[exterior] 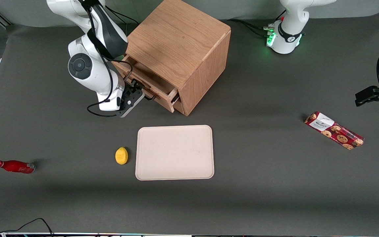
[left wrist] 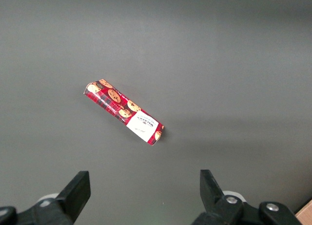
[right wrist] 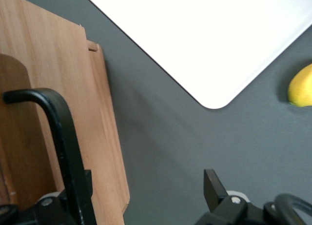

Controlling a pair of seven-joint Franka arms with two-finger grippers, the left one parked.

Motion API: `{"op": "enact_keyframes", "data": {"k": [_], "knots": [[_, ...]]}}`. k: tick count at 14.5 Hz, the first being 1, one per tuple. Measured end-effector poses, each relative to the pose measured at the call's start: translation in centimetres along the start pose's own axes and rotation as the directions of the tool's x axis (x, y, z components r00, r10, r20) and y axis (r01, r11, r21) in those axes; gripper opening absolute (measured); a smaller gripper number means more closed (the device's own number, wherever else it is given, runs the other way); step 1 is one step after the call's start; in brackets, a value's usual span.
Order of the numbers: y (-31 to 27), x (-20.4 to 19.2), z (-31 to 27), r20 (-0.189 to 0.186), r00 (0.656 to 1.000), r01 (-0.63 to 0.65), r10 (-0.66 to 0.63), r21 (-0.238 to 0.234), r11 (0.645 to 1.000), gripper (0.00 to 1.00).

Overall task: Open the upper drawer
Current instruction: 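Pull the handle outward with the right gripper, sliding the drawer open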

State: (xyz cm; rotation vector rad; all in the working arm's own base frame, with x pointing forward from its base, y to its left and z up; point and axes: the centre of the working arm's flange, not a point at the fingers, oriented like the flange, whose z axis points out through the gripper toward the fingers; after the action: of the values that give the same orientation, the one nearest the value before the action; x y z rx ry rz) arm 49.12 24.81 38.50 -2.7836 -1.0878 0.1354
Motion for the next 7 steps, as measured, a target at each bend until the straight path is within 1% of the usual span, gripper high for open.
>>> {"op": "enact_keyframes", "data": {"k": [2,7], "knots": [[0.8,-0.1,-0.3,-0.003,1.000,-0.004,0.004,-0.018,1.000,1.00],[2.3,-0.4,-0.7,-0.018,1.000,-0.023,0.022,-0.038,0.999,1.00]]}}
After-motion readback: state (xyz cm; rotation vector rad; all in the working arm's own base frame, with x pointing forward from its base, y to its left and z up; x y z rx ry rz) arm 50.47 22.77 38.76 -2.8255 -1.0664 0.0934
